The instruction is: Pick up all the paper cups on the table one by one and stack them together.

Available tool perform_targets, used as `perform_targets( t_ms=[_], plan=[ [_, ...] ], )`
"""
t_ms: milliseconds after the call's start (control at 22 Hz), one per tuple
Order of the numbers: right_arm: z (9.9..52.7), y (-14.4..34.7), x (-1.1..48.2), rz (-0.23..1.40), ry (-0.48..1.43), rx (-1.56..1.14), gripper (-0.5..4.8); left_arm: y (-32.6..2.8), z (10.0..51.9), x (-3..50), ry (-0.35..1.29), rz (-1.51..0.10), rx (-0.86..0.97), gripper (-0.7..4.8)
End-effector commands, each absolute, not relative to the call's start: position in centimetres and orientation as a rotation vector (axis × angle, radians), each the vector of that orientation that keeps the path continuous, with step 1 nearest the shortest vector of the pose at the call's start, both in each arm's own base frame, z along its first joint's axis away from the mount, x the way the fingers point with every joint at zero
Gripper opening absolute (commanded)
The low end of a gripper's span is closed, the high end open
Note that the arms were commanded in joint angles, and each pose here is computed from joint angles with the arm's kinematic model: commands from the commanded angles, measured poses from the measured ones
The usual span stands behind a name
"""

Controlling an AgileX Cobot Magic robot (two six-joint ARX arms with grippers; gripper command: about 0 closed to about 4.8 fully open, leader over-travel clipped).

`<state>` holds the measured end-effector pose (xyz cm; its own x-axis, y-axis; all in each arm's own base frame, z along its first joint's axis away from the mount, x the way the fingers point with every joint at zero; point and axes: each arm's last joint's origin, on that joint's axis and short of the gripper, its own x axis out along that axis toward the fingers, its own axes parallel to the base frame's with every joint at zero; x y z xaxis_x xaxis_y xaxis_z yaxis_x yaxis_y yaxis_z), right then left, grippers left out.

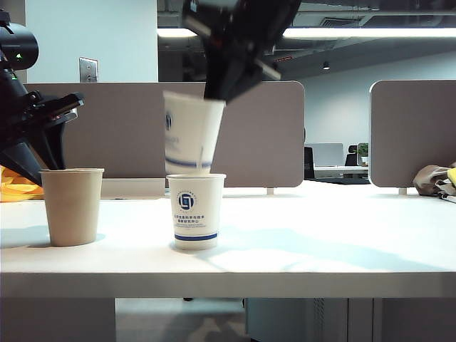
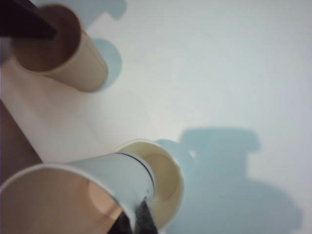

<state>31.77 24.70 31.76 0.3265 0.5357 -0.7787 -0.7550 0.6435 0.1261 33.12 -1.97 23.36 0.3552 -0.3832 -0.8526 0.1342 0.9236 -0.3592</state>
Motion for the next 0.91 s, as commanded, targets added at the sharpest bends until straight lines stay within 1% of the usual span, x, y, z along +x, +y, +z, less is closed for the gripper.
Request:
perform_targets(
  t_ms=[45,409,455,500,546,591,728,819,864,910],
  plan=[
    [31.4,24.9,32.0,0.84,0.898,-0.29,-0.06,-2.1,23.6,33.1,1.156,-0.362,-0.257,1.2],
    [30.7,24.7,32.7,0.816,0.915,-0.294,-0.06,-2.2,23.6,33.2,1.147,-0.37,-0.256,1.14],
    [30.5,24.7,32.8,0.815,0.918,-0.295,0.03,-2.2,23.6,33.2,1.146,-0.37,-0.256,1.14],
    [30.4,24.7,32.9,0.813,0.923,-0.295,0.28,-2.2,23.6,33.2,1.147,-0.37,-0.256,1.14],
    [30.2,24.7,32.9,0.811,0.93,-0.295,0.74,-2.2,23.6,33.2,1.148,-0.37,-0.256,1.11],
    [30.2,24.6,33.0,0.81,0.931,-0.295,1.0,-2.2,23.5,33.3,1.149,-0.369,-0.256,1.11],
    [30.2,24.7,33.0,0.814,0.93,-0.293,1.19,-2.2,23.3,33.4,1.155,-0.367,-0.262,1.11],
    [30.2,24.7,33.0,0.813,0.93,-0.293,1.23,-2.2,23.1,33.5,1.164,-0.362,-0.278,1.11],
    [30.3,24.6,32.9,0.812,0.93,-0.293,1.29,-2.3,22.9,33.6,1.167,-0.371,-0.284,1.03],
    [30.3,24.6,32.9,0.811,0.934,-0.295,1.3,-2.3,22.7,33.7,1.171,-0.374,-0.287,0.77]
  ],
)
